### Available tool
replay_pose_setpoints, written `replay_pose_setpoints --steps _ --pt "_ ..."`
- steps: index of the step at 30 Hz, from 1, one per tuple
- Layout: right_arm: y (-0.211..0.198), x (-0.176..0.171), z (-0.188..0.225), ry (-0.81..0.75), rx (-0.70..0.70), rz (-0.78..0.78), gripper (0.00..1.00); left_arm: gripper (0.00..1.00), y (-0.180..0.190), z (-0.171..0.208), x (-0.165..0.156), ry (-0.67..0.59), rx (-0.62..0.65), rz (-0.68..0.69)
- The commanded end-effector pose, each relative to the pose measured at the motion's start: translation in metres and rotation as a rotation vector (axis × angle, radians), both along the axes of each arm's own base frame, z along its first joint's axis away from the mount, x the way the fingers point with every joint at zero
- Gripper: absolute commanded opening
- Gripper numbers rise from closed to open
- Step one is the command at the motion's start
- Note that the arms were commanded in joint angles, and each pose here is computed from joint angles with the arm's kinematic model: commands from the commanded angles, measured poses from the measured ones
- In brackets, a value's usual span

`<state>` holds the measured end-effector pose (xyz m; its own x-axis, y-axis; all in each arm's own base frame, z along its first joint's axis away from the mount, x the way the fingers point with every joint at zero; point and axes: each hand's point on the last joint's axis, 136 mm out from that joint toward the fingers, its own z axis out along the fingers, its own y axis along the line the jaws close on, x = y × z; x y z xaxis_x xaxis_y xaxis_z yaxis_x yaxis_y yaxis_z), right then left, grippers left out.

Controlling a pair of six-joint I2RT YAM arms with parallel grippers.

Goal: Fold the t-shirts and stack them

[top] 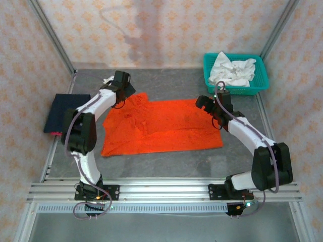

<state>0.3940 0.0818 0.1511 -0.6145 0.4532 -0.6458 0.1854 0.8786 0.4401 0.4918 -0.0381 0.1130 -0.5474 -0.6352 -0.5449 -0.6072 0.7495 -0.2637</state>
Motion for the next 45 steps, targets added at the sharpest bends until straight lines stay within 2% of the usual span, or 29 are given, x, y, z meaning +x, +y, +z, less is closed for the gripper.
replay_pose_setpoints --steps 1,4,7,12,21,29,32,36,39,45 --pt "-0.011 0.003 0.004 -0.068 0.003 -0.033 0.99 1.00 0.010 -0.012 0.009 0.088 0.098 0.020" --pt "-0.005 -0.003 0.000 -0.055 0.011 0.015 0.99 0.92 0.010 -0.015 0.032 0.116 0.123 0.031" --pt "-0.004 -0.008 -0.003 -0.044 0.011 0.026 0.99 0.79 0.011 -0.017 0.050 0.145 0.144 0.061" --pt "-0.005 -0.014 -0.004 -0.040 0.008 0.028 1.00 0.65 0.013 -0.030 0.068 0.196 0.139 0.094" --pt "-0.006 -0.018 -0.005 -0.042 0.011 0.021 0.99 0.48 0.009 -0.061 0.078 0.240 0.073 0.108" --pt "-0.007 -0.022 -0.012 -0.022 0.007 0.018 0.98 0.39 0.016 -0.085 0.076 0.282 0.060 0.121" --pt "-0.007 -0.023 -0.014 -0.017 0.012 0.021 0.98 0.30 0.018 -0.093 0.075 0.294 0.046 0.125" --pt "-0.007 -0.022 -0.017 -0.008 0.015 0.017 0.97 0.11 0.018 -0.097 0.076 0.298 0.020 0.123" --pt "-0.014 -0.020 -0.025 0.034 -0.021 -0.020 0.96 0.00 0.016 -0.090 0.077 0.289 0.006 0.110" --pt "-0.030 0.016 -0.047 0.175 -0.179 -0.076 0.85 0.00 0.010 -0.078 0.078 0.266 -0.015 0.088"
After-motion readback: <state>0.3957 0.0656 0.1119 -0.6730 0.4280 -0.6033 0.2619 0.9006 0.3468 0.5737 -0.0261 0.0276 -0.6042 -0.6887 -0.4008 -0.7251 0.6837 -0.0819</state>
